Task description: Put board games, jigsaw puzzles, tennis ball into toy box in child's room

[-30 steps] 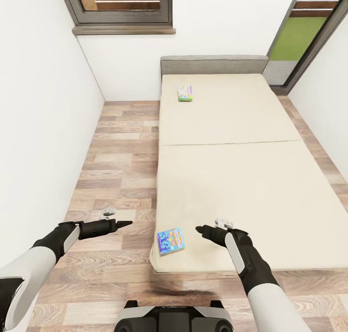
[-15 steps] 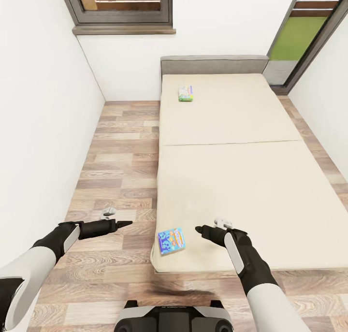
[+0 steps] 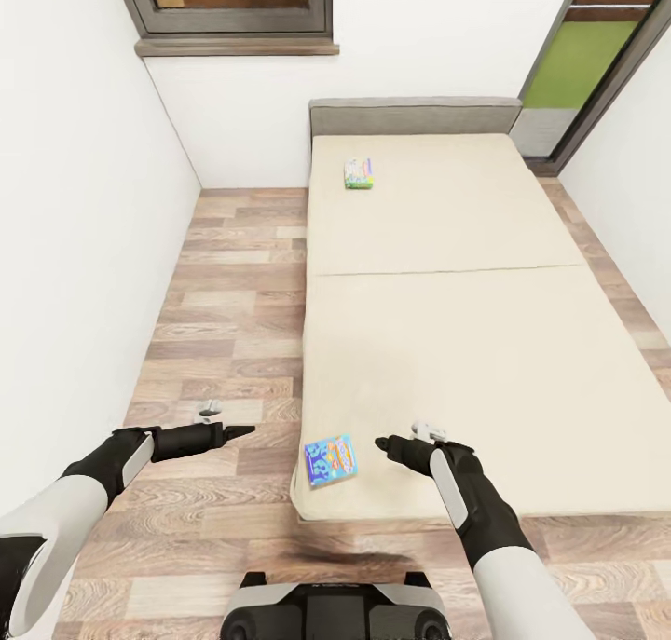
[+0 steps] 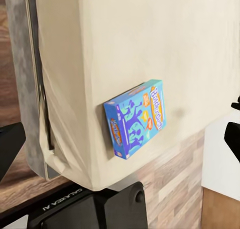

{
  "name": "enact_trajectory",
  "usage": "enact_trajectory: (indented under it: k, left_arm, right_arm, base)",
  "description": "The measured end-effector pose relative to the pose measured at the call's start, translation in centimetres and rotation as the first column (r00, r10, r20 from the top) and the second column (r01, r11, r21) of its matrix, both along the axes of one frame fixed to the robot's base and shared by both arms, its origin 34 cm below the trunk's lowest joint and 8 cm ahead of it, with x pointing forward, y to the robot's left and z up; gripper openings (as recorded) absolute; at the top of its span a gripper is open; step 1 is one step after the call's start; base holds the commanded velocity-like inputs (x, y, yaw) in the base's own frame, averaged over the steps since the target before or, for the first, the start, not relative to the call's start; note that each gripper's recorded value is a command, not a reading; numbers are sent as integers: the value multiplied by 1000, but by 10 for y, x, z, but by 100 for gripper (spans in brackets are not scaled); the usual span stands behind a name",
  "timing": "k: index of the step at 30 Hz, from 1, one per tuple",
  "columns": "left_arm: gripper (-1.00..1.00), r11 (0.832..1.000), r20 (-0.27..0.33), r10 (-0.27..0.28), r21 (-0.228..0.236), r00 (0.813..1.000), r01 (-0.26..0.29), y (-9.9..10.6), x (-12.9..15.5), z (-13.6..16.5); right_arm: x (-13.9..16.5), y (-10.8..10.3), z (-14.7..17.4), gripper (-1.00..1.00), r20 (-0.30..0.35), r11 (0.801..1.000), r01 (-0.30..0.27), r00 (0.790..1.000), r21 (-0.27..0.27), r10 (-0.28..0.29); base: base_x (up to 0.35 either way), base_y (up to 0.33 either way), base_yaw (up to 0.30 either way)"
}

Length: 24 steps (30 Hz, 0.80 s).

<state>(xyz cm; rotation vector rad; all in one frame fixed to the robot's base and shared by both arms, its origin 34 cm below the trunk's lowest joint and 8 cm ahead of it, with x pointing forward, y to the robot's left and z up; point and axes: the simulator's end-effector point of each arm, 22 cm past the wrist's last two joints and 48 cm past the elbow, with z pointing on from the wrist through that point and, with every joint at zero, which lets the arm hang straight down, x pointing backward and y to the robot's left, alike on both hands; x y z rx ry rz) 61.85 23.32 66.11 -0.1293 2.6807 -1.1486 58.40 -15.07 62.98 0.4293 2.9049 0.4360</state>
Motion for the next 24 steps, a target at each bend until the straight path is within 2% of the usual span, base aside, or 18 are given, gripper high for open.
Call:
enact_trajectory:
  k: [3, 8, 10, 13, 14, 15, 16, 17, 18, 23, 24]
  left_arm:
    - [100, 1000, -5, 2, 2, 1000, -2, 1, -2, -3]
    - [100, 1000, -16, 8, 20, 1000, -8, 7, -4, -9]
    - [100, 999, -25, 14, 42, 1000, -13, 12, -5, -14]
    - [100, 997, -37, 22, 81, 999, -19, 18, -5, -22]
    - [100, 995, -41, 25, 99, 999, -21, 21, -6, -25]
    - [100, 989, -49, 34, 142, 998, -27, 28, -6, -32]
    - [100, 989, -50, 34, 143, 998, -27, 28, -6, -33]
    - [100, 985, -55, 40, 168, 998, -30, 32, -6, -37]
    - [100, 975, -62, 51, 221, 997, -36, 41, -7, -44]
    - [100, 932, -76, 84, 359, 994, -51, 69, -8, -61]
    - [100, 915, -78, 95, 401, 992, -56, 78, -8, -65]
  right_arm:
    - [-9, -1, -7, 100, -25, 1000, -2, 1000, -11, 2]
    - [-42, -1, -28, 100, -112, 999, -25, 994, -33, 21]
    - [-50, -5, -36, 100, -135, 998, -31, 991, -48, 24]
    - [-48, -8, -41, 100, -134, 998, -31, 991, -61, 23]
    - [-46, -9, -42, 100, -132, 997, -31, 991, -64, 22]
    - [-43, -10, -43, 100, -127, 997, -30, 992, -69, 21]
    - [-43, -10, -44, 100, -129, 997, -30, 991, -69, 21]
    - [-43, -11, -45, 100, -128, 997, -30, 992, -72, 20]
    - [-41, -13, -45, 100, -126, 996, -30, 992, -79, 19]
    - [-40, -17, -47, 100, -129, 993, -29, 992, -110, 14]
    - [-41, -20, -48, 100, -132, 991, -28, 991, -129, 11]
  base:
    - [0, 0, 0]
    - [0, 0, 0]
    - [0, 0, 0]
    - [0, 0, 0]
    - [0, 0, 0]
    - [0, 0, 0]
    - [0, 0, 0]
    - [0, 0, 0]
    - [0, 0, 0]
    - [0, 0, 0]
    - [0, 0, 0]
